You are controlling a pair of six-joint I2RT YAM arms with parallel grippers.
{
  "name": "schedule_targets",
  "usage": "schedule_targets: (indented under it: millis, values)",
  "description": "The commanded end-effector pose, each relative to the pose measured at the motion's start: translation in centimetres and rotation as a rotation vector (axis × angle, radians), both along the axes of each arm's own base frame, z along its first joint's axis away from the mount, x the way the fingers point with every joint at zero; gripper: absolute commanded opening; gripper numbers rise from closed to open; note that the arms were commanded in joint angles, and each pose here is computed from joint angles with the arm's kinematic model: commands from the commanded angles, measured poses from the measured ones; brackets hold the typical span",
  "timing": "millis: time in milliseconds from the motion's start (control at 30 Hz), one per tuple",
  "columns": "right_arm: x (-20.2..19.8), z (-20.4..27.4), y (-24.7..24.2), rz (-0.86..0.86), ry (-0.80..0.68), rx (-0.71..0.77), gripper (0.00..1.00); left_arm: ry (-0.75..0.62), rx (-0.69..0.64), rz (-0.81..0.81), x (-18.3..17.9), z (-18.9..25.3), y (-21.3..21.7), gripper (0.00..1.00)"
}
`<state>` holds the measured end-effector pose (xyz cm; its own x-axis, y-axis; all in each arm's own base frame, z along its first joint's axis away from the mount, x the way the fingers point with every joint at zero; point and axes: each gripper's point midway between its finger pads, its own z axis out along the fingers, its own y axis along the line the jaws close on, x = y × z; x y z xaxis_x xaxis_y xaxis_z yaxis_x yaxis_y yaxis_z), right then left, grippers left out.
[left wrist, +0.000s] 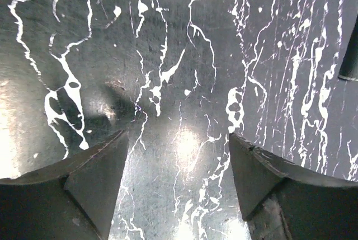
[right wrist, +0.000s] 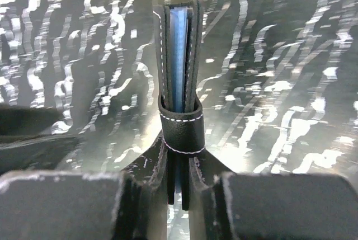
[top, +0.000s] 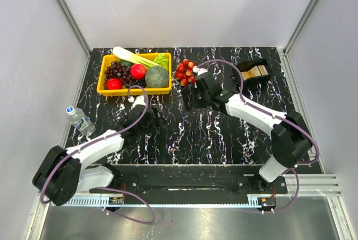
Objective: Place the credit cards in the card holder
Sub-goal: Turn over the card holder at the center of the board.
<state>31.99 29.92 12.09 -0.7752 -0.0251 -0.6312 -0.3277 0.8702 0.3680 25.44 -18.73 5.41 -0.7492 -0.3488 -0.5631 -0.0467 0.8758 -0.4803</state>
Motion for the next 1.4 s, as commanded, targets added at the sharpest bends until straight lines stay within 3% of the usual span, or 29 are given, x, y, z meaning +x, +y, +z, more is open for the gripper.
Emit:
schedule_targets:
  millis: [0,200,300,333,367,400,433,500,533,667,767,900,1000,1100,1233,1367]
  values:
    - [-1.5,-2.8,-6.8,-0.016,-0.005,-0.478,0.1,-0.089,0.021,0.087,1.2,3.1,1.6,0.79]
    - [-3.5,-6.9,-6.8,-0.013,-0.013,-0.77,0.09,-0.086,0.019,0.104,0.9,3.3,2.3,0.82]
    - [-4.2,-7.9,-5.4,0.01,-0.047,-0.84,0.09,-0.083,0.005,0.119,0.5,2.9,2.8,0.82]
    - [-4.3,-7.9,-4.9,0.011,-0.058,-0.848,0.11,-0.081,-0.001,0.124,0.4,2.8,3.0,0.82]
    - [-4.8,-8.2,-4.2,0.031,-0.062,-0.852,0.21,-0.081,-0.006,0.127,0.2,2.7,3.2,0.82]
    - [-5.1,-8.4,-3.4,0.047,-0.061,-0.843,0.35,-0.081,-0.007,0.136,0.1,2.6,3.5,0.83]
    - [-5.6,-8.6,-2.6,0.066,-0.055,-0.823,0.42,-0.081,-0.009,0.145,0.1,2.6,3.8,0.83]
    - [-6.8,-8.9,-0.4,0.118,-0.02,-0.729,0.44,-0.087,-0.012,0.16,-0.1,2.8,4.4,0.84]
    - [-7.2,-8.9,0.5,0.127,-0.006,-0.673,0.52,-0.087,-0.01,0.167,-0.1,2.8,4.7,0.84]
    - [-8.1,-7.9,2.4,0.157,0.021,-0.556,0.66,-0.094,0.006,0.217,-0.5,3.0,6.4,0.86]
    - [-8.3,-6.0,3.1,0.173,-0.001,-0.476,0.71,-0.104,0.002,0.232,-0.7,3.1,6.9,0.89]
    - [-9.0,-1.9,4.0,0.203,-0.064,-0.288,0.73,-0.108,0.005,0.205,-0.5,3.2,6.5,0.89]
    - [-7.9,-0.3,2.0,0.118,-0.05,-0.147,0.67,-0.11,0.036,0.16,0.0,3.6,5.9,0.86]
    - [-6.0,-1.6,-1.4,0.018,0.031,-0.032,0.62,-0.124,0.108,0.091,0.8,4.3,4.3,0.85]
    - [-4.9,-2.6,-2.5,0.019,0.097,0.09,0.55,-0.222,0.237,-0.113,2.3,6.8,-0.1,0.85]
    - [-4.7,-3.6,-1.7,0.047,0.157,0.152,0.49,-0.302,0.273,-0.393,3.3,8.0,-4.5,0.86]
